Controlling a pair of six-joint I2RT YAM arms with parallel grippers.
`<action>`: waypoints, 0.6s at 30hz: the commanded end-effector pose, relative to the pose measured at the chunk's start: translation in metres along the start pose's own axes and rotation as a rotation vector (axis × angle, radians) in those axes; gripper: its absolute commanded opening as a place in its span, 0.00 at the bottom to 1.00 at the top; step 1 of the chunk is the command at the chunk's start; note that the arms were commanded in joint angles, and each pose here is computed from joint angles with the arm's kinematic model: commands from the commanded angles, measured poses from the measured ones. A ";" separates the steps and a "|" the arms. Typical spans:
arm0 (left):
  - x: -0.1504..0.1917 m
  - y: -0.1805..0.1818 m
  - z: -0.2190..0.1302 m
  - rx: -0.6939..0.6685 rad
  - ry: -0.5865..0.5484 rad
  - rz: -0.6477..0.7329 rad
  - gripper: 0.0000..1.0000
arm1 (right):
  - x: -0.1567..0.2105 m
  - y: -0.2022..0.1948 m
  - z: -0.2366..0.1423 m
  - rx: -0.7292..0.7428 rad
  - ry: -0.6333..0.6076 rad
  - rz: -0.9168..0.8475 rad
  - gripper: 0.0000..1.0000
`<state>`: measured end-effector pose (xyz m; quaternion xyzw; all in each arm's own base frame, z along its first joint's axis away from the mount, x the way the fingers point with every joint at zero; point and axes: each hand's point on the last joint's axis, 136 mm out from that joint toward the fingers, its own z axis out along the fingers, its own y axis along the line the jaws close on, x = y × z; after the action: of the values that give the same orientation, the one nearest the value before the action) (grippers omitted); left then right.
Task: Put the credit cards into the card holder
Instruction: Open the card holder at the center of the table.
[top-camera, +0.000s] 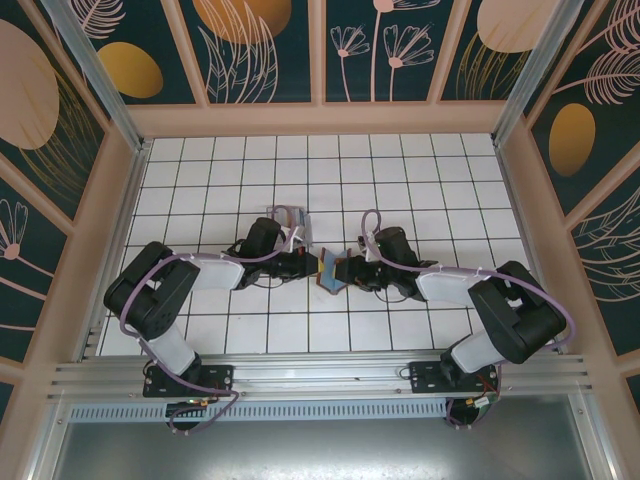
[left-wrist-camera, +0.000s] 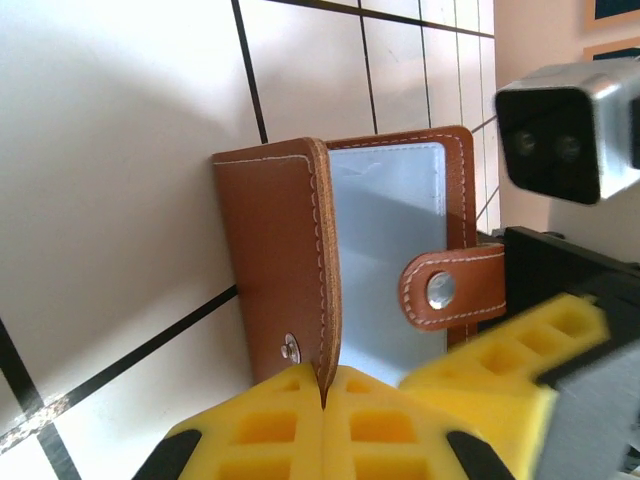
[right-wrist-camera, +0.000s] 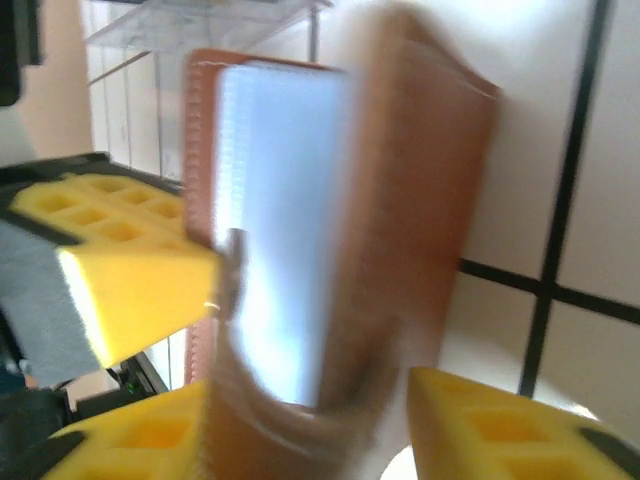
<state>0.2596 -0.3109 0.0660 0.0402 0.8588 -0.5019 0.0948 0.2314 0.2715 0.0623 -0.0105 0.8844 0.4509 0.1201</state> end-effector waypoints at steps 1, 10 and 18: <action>0.000 -0.012 0.001 0.060 0.003 0.012 0.00 | -0.006 0.023 -0.001 -0.094 -0.015 -0.048 0.62; -0.001 -0.021 0.000 0.107 0.004 0.001 0.00 | 0.001 0.019 0.020 -0.062 0.040 -0.060 0.72; 0.003 -0.015 0.004 0.121 0.019 -0.036 0.00 | 0.002 0.010 0.025 -0.035 0.035 -0.046 0.68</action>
<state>0.2580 -0.3150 0.0677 0.0213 0.8452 -0.5281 0.0792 0.2279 0.2882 0.0505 -0.0285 0.8843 0.4550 0.1012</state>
